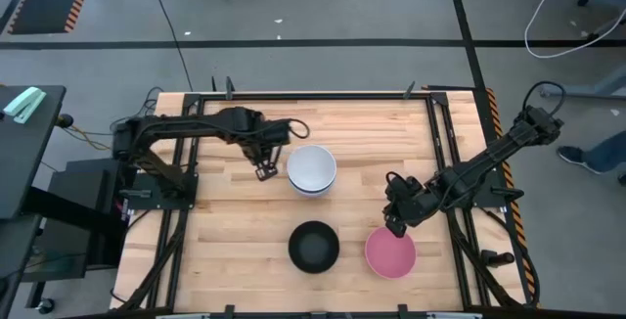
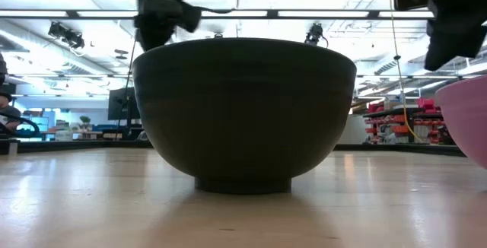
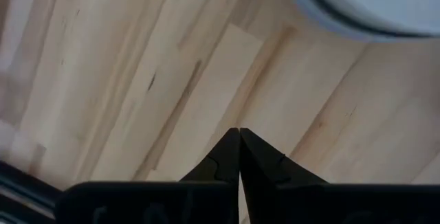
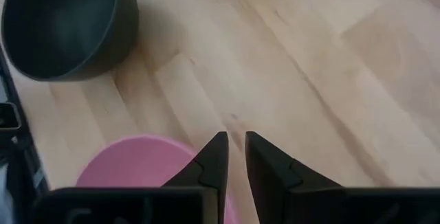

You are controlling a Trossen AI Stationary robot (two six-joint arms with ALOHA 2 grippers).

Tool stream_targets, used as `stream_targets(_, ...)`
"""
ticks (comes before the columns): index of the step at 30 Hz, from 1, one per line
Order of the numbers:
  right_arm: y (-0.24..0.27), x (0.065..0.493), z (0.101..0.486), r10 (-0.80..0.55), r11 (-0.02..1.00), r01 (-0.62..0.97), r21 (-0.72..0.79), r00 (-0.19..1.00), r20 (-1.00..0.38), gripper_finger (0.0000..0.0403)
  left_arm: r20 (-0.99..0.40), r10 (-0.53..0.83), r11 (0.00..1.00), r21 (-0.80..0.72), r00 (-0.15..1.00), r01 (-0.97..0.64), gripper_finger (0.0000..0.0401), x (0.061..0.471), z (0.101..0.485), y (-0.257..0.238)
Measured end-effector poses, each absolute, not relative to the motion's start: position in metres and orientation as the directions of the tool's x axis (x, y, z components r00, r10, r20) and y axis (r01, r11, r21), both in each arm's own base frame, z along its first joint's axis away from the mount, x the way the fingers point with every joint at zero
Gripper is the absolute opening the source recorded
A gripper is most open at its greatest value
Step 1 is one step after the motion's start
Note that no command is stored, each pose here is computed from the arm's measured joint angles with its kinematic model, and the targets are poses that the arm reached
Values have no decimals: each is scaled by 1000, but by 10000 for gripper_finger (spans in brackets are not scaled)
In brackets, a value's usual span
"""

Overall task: Nest bowls inside each other
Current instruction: Stack the pink bowl on top of the white bowl

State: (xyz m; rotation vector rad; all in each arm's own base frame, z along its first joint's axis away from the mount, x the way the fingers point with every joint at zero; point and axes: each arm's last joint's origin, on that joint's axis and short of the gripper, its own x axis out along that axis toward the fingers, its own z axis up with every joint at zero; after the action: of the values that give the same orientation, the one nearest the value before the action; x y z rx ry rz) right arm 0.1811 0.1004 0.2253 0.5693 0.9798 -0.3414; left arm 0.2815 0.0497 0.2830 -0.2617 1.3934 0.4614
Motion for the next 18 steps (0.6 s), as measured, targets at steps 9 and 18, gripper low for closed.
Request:
stream_targets(9, 115, 173, 222, 43, 752, 558, 351, 490, -871, 60, -954, 171, 854, 19, 246, -521, 33, 226, 274, 34)
stream_targets(18, 123, 159, 216, 34, 712, 635, 299, 394, -918, 60, -943, 170, 810, -32, 287, -585, 16, 190, 251, 25)
